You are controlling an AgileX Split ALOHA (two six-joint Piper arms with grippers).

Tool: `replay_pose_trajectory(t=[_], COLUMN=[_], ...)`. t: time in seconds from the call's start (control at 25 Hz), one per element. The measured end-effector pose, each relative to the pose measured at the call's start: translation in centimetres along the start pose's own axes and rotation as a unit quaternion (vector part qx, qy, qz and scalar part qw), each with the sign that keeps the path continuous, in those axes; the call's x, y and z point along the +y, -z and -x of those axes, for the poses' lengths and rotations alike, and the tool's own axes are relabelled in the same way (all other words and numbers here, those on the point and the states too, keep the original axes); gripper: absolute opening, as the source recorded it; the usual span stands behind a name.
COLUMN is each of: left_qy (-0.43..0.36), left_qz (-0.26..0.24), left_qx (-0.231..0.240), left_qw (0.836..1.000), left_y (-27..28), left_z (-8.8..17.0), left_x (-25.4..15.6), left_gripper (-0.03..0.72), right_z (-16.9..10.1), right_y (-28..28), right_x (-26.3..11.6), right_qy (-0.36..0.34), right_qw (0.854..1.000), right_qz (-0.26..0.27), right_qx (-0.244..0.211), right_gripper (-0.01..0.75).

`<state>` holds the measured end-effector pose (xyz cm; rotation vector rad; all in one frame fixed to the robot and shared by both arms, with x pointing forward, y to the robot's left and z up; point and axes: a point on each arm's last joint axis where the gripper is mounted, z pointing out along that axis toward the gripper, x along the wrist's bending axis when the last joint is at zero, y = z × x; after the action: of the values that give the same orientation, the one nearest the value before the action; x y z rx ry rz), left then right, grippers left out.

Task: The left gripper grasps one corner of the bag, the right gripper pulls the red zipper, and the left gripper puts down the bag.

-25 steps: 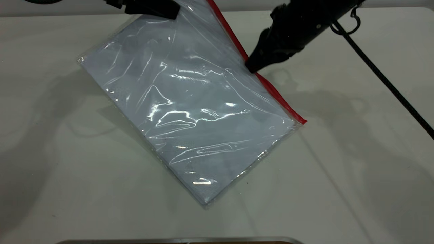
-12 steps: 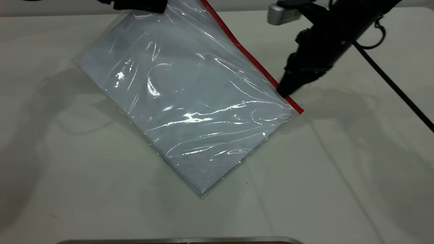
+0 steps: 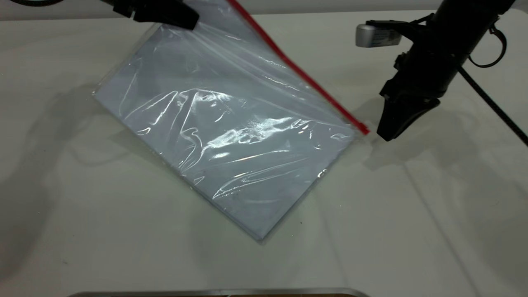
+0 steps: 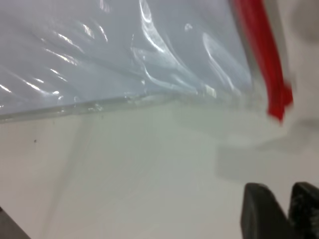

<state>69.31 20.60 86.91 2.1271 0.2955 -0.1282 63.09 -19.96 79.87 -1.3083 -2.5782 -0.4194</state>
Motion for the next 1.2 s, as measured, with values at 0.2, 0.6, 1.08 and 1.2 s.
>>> replay_pose_trajectory(t=[0.2,0.6,1.08,1.2], left_qy=[0.030,0.135,0.216,0.219], left_qz=[-0.038,-0.118,-0.144,-0.149], left_qx=[0.019,0.187,0.365,0.391], left_qw=[0.999,0.966,0.894,0.881], left_y=[-1.3,2.6,16.3,19.1], left_z=[0.1,-0.6,9.7,13.4], left_x=[0.2,3.4,15.7,17.6], left_gripper=[0.243,0.637,0.587,0.586], right_z=[-0.1,-0.5,-10.8,-14.2], right_y=[0.0,5.7,29.9,34.8], right_x=[0.2,4.4,3.2,0.3], right_qy=[-0.010,0.019,0.096,0.096], right_qw=[1.000,0.995,0.948,0.934], right_qz=[0.008,0.093,0.275,0.309], right_qx=[0.006,-0.030,-0.127,-0.151], right_gripper=[0.429,0.589,0.579,0.578])
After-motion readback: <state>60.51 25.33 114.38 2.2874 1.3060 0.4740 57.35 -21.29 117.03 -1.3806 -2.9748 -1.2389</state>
